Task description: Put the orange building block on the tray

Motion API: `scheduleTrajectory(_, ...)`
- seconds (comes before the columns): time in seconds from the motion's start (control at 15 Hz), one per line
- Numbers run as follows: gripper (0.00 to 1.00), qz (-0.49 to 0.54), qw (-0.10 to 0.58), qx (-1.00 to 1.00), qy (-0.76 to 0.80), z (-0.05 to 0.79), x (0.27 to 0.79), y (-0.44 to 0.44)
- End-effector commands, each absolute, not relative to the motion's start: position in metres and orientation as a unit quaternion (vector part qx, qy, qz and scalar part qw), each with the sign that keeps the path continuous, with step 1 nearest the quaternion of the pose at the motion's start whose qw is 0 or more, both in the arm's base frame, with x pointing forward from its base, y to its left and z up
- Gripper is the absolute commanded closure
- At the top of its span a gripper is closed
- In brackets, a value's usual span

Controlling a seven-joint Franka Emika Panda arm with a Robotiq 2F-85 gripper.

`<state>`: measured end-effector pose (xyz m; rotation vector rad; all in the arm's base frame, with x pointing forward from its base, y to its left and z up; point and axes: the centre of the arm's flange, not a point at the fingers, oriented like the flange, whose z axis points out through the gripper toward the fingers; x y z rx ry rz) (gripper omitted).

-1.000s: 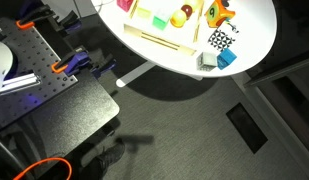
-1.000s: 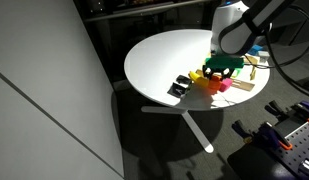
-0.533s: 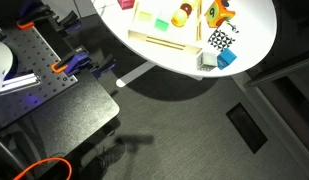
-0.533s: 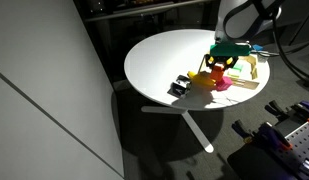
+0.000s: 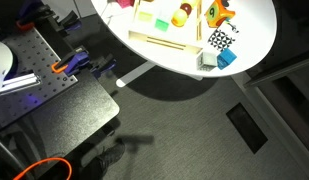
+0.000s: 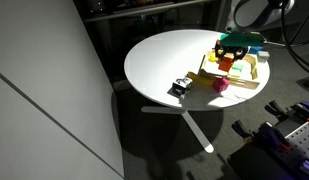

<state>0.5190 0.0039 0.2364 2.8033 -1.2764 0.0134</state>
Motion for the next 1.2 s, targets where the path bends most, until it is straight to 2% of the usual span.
scheduleTrajectory(0.0,0.24,0.026,0.041,0.908,-0.416,0.253,0.520,-0.015)
scheduleTrajectory(0.13,0.21,0.039,0.049,0.910,-0.411,0.258,0.519,-0.020)
scheduleTrajectory(0.33,0.00,0.056,0.053,0.914,-0.398,0.265,0.518,-0.020)
scheduleTrajectory(0.67,0.00,0.027,0.027,0.944,-0.329,0.276,0.509,-0.003)
scheduleTrajectory(1.13,0.00,-0.069,-0.016,0.972,-0.222,0.292,0.489,0.026)
